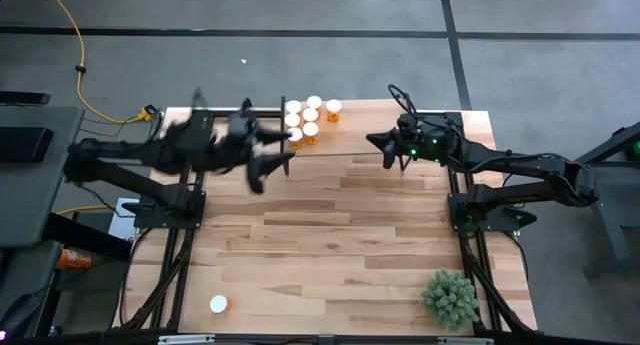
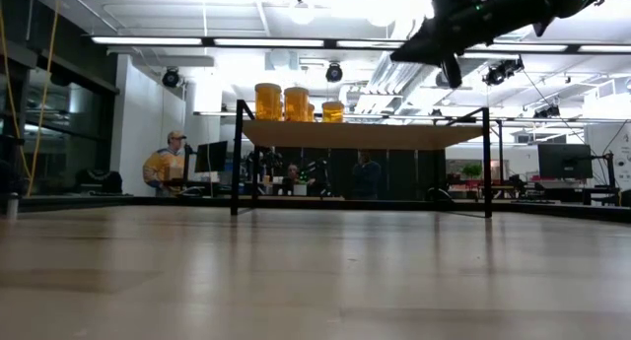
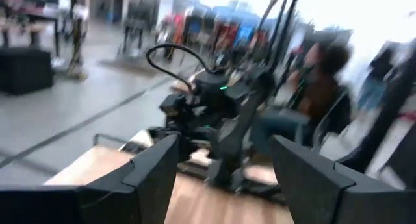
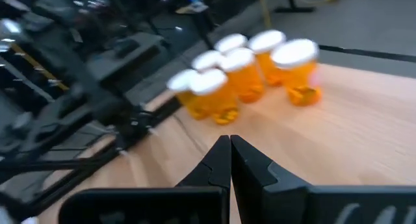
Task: Pick and place medicine bottles onto shelf by color
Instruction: Put the orange pill bottle on the shelf aligned with the other orange pill bottle
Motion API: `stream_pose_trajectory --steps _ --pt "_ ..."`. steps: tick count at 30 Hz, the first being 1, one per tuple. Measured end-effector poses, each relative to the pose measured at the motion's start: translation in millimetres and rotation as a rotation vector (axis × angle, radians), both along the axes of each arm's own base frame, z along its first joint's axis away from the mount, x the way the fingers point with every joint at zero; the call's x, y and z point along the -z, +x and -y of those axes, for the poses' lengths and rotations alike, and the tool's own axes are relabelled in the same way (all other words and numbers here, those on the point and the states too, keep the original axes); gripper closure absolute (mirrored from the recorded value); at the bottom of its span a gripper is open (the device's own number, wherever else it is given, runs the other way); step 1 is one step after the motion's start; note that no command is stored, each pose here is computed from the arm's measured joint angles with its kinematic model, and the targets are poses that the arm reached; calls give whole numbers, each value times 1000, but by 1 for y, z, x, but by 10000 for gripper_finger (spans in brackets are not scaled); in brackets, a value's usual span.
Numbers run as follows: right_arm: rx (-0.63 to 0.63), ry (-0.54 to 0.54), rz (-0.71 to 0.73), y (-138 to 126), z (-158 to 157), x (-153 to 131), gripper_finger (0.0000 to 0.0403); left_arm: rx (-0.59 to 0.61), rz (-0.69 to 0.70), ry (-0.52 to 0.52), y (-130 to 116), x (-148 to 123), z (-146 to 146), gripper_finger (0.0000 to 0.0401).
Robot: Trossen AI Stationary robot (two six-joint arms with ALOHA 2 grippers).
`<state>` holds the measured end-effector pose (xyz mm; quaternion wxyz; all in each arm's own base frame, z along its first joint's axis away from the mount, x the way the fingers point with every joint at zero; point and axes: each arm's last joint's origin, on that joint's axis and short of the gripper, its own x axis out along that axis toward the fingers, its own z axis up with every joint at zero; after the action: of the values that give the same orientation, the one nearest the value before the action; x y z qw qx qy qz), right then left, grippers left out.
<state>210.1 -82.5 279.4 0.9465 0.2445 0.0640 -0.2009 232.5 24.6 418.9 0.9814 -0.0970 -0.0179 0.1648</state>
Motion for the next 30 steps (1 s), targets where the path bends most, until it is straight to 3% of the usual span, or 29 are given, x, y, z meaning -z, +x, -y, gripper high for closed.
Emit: stream_pose_trajectory --steps 7,12,19,30 --pt "-169 -88 151 8 -17 -16 402 41 300 -50 -54 69 30 169" --pt "-323 -107 232 13 -37 -24 402 52 332 -114 -74 95 36 169" --pt "-418 -128 237 17 -64 -24 402 78 321 -116 -79 98 38 169" --pt "-350 -266 232 13 -92 -30 402 64 280 -21 -79 99 38 169"
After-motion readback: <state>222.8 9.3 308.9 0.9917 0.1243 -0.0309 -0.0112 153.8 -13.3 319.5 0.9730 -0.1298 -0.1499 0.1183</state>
